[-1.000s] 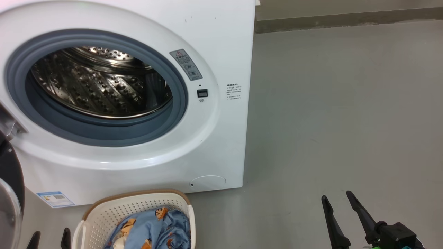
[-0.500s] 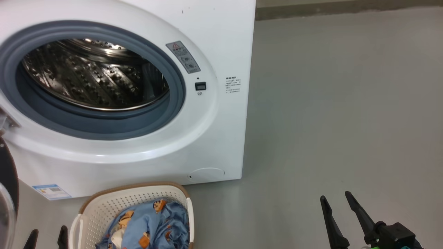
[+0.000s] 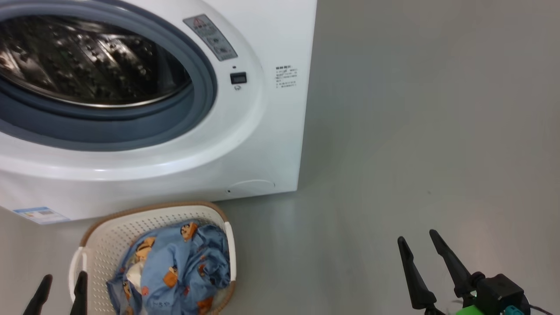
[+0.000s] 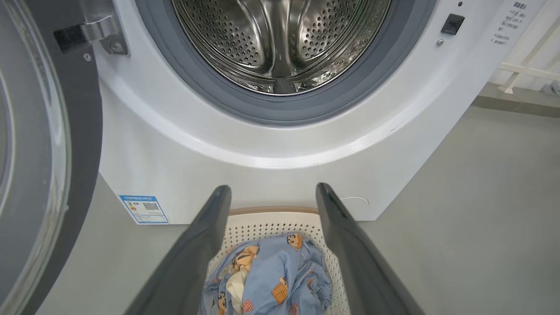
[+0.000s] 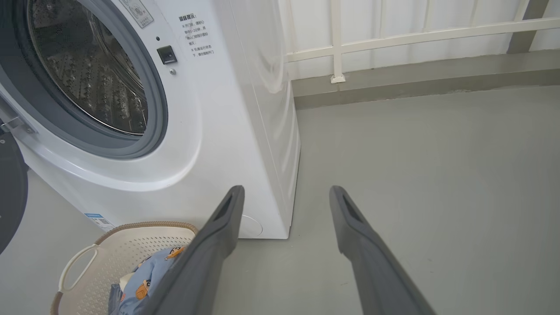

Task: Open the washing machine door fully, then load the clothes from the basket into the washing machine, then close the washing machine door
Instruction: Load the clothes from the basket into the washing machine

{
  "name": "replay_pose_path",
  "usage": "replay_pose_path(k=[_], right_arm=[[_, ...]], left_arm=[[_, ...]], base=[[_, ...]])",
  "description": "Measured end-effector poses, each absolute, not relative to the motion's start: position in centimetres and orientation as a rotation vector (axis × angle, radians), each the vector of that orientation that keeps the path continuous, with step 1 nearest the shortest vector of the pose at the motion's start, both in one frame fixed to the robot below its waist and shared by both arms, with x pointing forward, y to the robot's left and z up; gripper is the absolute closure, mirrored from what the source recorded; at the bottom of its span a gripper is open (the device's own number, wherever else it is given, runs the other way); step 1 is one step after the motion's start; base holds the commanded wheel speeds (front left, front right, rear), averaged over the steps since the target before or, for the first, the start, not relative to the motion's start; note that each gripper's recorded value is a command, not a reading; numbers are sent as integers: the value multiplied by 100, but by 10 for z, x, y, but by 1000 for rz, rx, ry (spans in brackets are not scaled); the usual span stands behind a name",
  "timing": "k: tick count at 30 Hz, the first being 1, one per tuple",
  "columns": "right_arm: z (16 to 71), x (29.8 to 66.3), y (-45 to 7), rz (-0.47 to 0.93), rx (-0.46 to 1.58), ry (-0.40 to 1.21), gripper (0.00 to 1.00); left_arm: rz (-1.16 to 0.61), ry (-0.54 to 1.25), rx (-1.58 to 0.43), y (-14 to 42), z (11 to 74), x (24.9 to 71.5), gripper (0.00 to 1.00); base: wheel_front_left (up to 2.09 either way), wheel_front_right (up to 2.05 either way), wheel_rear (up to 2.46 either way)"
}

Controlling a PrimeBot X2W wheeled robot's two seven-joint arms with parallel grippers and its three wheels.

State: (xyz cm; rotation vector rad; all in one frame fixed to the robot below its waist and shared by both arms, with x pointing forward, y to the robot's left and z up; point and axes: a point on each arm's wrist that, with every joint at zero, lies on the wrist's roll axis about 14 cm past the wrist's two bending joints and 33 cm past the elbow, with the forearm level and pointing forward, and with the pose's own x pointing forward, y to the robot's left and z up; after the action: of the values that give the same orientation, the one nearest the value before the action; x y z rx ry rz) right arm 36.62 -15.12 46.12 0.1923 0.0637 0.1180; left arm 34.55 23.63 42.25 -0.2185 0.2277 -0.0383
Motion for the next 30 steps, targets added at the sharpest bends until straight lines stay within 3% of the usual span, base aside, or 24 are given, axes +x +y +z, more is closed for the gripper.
replay_pose_path(k=[30], right_arm=[[401, 388, -163, 47, 218, 228, 0]], left_arm=[[-294, 704, -235, 205, 275, 395, 0]], base=[[0, 0, 0]])
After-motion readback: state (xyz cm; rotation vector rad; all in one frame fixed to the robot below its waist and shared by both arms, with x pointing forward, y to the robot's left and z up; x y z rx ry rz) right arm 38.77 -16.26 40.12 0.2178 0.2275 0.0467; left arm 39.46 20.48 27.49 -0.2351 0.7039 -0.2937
